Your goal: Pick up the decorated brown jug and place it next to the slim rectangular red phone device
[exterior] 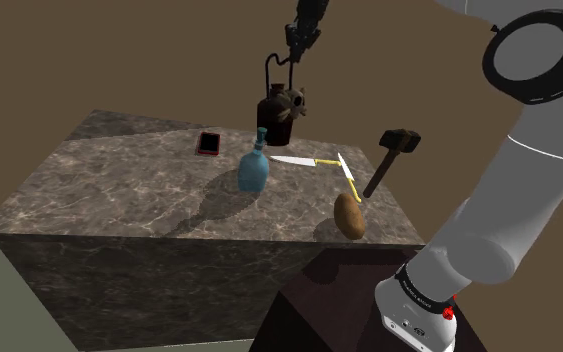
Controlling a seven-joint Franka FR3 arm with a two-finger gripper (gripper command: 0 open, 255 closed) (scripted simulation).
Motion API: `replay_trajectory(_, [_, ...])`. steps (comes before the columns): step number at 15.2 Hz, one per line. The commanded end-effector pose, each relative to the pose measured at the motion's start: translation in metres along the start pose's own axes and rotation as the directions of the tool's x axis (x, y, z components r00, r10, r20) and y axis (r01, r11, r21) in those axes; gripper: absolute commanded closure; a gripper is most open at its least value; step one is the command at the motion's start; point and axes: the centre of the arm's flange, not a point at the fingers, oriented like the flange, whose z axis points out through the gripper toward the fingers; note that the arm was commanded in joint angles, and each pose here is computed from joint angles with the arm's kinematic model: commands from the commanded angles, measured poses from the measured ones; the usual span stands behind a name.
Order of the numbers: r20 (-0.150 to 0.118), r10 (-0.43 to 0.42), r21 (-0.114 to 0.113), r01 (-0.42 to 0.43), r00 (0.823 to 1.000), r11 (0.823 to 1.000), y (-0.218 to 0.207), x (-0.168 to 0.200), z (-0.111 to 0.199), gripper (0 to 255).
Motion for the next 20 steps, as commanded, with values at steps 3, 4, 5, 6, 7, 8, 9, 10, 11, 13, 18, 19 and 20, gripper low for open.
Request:
replay_trajectory(3, [-0.006, 0.0, 0.0, 0.0, 1.0, 1.0, -0.018, 0.034, 0.037, 255])
replay_trajectory(4, [-0.006, 0.0, 0.0, 0.0, 1.0, 1.0, -0.022, 0.041, 0.047, 255])
replay_trajectory(5, [-0.006, 0.0, 0.0, 0.0, 1.0, 1.0, -0.028, 0.053, 0.061, 255])
replay_trajectory(6, [-0.006, 0.0, 0.0, 0.0, 1.0, 1.0, -0.029, 0.053, 0.067, 255])
replay_trajectory(7, [-0.006, 0.0, 0.0, 0.0, 1.0, 1.0, -0.029, 0.052, 0.072, 255])
replay_trajectory(8, [-0.006, 0.0, 0.0, 0.0, 1.0, 1.0, -0.029, 0.052, 0.077, 255])
replay_trajectory(9, [-0.006, 0.0, 0.0, 0.0, 1.0, 1.0, -0.029, 0.051, 0.082, 255])
replay_trajectory(10, [-0.006, 0.0, 0.0, 0.0, 1.0, 1.0, -0.029, 0.05, 0.088, 255])
replay_trajectory(11, [-0.006, 0.0, 0.0, 0.0, 1.0, 1.0, -0.03, 0.05, 0.093, 255])
replay_trajectory(13, [-0.006, 0.0, 0.0, 0.0, 1.0, 1.0, -0.03, 0.048, 0.103, 255])
replay_trajectory(18, [-0.006, 0.0, 0.0, 0.0, 1.0, 1.0, -0.031, 0.045, 0.128, 255])
replay_trajectory(19, [-0.006, 0.0, 0.0, 0.0, 1.0, 1.0, -0.031, 0.045, 0.128, 255])
replay_trajectory(20, [-0.006, 0.0, 0.0, 0.0, 1.0, 1.0, -0.031, 0.045, 0.128, 255])
